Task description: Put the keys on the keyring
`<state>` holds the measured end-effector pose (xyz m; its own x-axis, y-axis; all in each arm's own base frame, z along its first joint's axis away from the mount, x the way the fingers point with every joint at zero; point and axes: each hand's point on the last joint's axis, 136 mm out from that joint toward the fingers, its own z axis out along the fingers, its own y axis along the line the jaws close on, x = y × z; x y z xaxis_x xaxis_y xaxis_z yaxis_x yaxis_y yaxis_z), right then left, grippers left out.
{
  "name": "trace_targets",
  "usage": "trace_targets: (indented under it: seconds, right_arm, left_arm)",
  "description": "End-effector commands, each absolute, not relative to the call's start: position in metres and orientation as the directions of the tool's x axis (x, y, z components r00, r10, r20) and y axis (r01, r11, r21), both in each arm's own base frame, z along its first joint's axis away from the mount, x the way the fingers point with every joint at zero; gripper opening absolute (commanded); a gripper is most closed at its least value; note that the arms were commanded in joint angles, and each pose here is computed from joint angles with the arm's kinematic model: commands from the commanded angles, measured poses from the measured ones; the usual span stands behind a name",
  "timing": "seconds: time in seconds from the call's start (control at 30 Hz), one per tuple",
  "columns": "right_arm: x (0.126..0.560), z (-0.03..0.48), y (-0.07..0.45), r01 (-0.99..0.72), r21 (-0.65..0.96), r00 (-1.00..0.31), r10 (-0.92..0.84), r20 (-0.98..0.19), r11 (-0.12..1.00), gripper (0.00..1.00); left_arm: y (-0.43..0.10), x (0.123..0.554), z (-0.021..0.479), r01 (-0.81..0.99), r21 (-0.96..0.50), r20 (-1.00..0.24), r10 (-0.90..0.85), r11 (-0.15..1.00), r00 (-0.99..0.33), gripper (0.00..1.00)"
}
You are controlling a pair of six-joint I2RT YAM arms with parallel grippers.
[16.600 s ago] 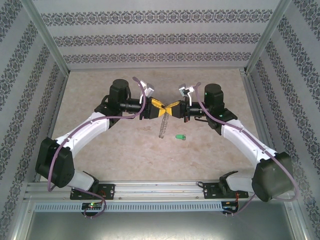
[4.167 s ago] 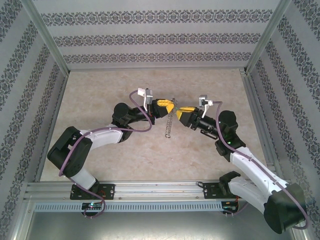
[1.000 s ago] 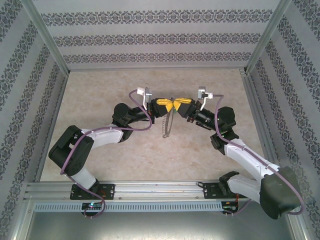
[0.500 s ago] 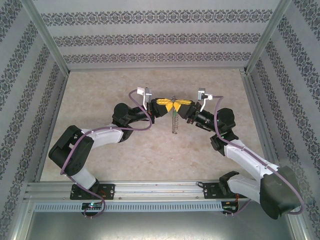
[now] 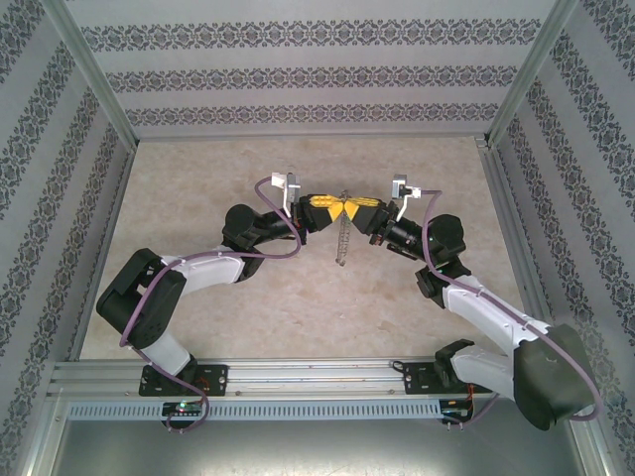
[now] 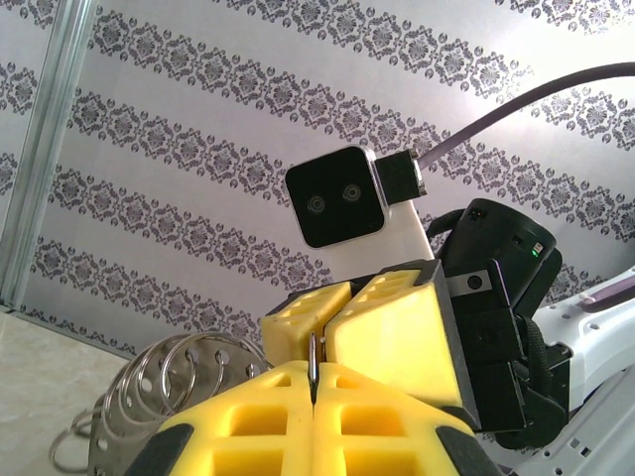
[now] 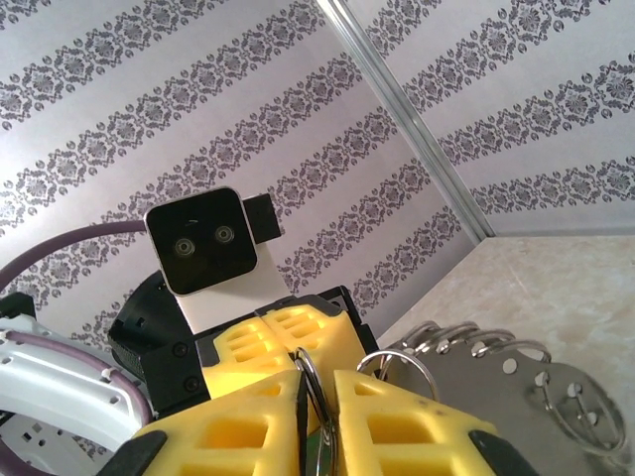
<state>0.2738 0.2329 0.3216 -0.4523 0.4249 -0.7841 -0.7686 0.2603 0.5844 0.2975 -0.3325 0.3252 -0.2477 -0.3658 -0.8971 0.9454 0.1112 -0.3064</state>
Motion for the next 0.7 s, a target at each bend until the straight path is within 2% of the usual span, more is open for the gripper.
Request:
trace_targets:
  seconds: [0.0, 0.1, 0.23, 0.37, 0.67]
  right_arm:
    - [0.2608, 0.3336, 0.2418, -0.817, 0.541, -0.432, 0.408, -0.804, 0.202, 0.15]
    - [0.2590, 0.3361, 0.2441, -0.824, 0.533, -0.431, 0.401, -0.808, 0.190, 0.10]
    - [0.2563, 0.3372, 0.2466, -0.834, 0.522, -0.427, 0.391, -0.815, 0.178, 0.13]
    - [0.2536, 0.3387, 0.2486, -0.841, 0.515, -0.426, 0.385, -0.819, 0.163, 0.00]
    - [0.2593, 0.3339, 0.2451, -0.828, 0.522, -0.420, 0.389, -0.820, 0.206, 0.00]
  left_arm:
    - [-0.3257, 0.2930, 0.3581, 0.971, -0.218, -0.887, -0.435, 0.099, -0.155, 0.00]
    - [-0.3257, 0.2932, 0.3583, 0.970, -0.220, -0.887, -0.436, 0.099, -0.156, 0.00]
    - [-0.3262, 0.2937, 0.3573, 0.970, -0.224, -0.886, -0.434, 0.097, -0.162, 0.00]
    - [-0.3261, 0.2932, 0.3576, 0.970, -0.224, -0.886, -0.434, 0.095, -0.162, 0.00]
    - [-0.3239, 0.2947, 0.3564, 0.967, -0.229, -0.885, -0.438, 0.112, -0.159, 0.00]
